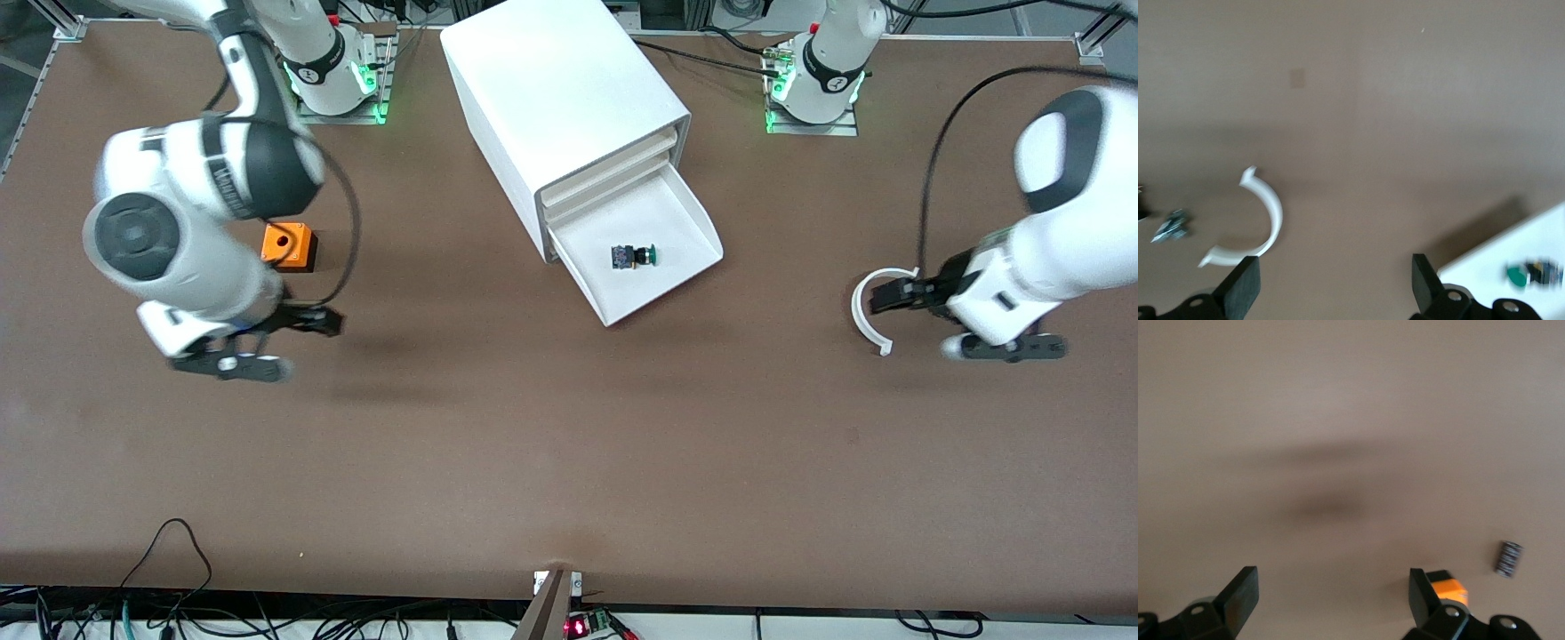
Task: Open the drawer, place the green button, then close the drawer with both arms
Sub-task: 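Push the open drawer shut with the left gripper while the right gripper returns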
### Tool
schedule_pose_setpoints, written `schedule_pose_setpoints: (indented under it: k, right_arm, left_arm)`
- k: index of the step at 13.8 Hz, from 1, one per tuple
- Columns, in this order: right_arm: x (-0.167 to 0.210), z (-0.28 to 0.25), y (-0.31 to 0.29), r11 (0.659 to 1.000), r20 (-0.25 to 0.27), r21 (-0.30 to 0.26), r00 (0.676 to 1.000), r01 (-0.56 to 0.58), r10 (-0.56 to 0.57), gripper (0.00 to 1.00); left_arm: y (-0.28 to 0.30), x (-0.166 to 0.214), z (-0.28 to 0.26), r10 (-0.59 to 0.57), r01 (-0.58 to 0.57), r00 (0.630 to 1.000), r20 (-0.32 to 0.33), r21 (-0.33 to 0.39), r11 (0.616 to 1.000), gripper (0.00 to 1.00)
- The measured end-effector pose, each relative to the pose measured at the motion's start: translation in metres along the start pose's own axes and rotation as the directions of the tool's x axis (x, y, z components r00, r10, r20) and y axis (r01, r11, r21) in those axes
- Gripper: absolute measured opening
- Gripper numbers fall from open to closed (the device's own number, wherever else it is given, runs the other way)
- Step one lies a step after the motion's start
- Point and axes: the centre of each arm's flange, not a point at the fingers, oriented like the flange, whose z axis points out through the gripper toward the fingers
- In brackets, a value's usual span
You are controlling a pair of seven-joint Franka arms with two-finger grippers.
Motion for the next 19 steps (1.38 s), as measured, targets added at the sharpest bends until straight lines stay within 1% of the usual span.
schedule_pose_setpoints:
  k: [2,4,5,7,9,11,13,15,16,18,19]
  right_arm:
    - [0.009,-0.012,0.045,0.998,-0.009,0.004,0.998,-0.065,0.065,1.00]
    - [0.007,-0.039,0.076,0.994,-0.041,0.029,0.994,-0.103,0.104,1.00]
    - [0.003,-0.056,0.092,0.993,-0.057,0.044,0.992,-0.108,0.111,1.00]
    - [-0.010,-0.088,0.142,0.994,-0.064,0.073,0.994,-0.082,0.087,1.00]
    - [-0.018,-0.100,0.180,0.995,-0.070,0.087,0.996,-0.049,0.055,1.00]
    - [-0.027,-0.095,0.184,0.995,-0.064,0.089,0.997,-0.038,0.044,1.00]
    - [-0.036,-0.088,0.176,0.996,-0.064,0.091,0.998,-0.013,0.019,1.00]
    - [-0.041,-0.087,0.171,0.995,-0.073,0.089,0.996,0.056,-0.049,1.00]
    - [-0.042,-0.087,0.171,0.993,-0.077,0.087,0.994,0.085,-0.079,1.00]
    - [-0.044,-0.087,0.173,0.990,-0.077,0.085,0.991,0.113,-0.107,1.00]
    - [-0.048,-0.085,0.175,0.989,-0.072,0.085,0.991,0.118,-0.112,1.00]
  left_arm:
    - [0.039,-0.006,0.046,-0.044,0.044,0.998,-0.050,-0.007,0.999,1.00]
    - [0.076,-0.020,0.095,-0.117,0.114,0.989,-0.090,-0.028,0.993,1.00]
    - [0.092,-0.028,0.121,-0.159,0.155,0.982,-0.099,-0.044,0.987,1.00]
    - [0.115,-0.043,0.171,-0.221,0.216,0.972,-0.086,-0.061,0.975,1.00]
    - [0.137,-0.057,0.210,-0.262,0.257,0.963,-0.069,-0.067,0.964,1.00]
    - [0.165,-0.072,0.237,-0.283,0.279,0.957,-0.057,-0.070,0.958,1.00]
    - [0.188,-0.090,0.254,-0.269,0.267,0.962,-0.037,-0.055,0.962,1.00]
    - [0.195,-0.106,0.267,-0.260,0.260,0.965,-0.016,-0.032,0.965,1.00]
    - [0.196,-0.112,0.272,-0.272,0.272,0.962,-0.009,-0.023,0.962,1.00]
    - [0.204,-0.122,0.276,-0.332,0.332,0.943,0.000,-0.015,0.943,1.00]
    - [0.218,-0.136,0.281,-0.361,0.361,0.932,0.008,-0.004,0.932,1.00]
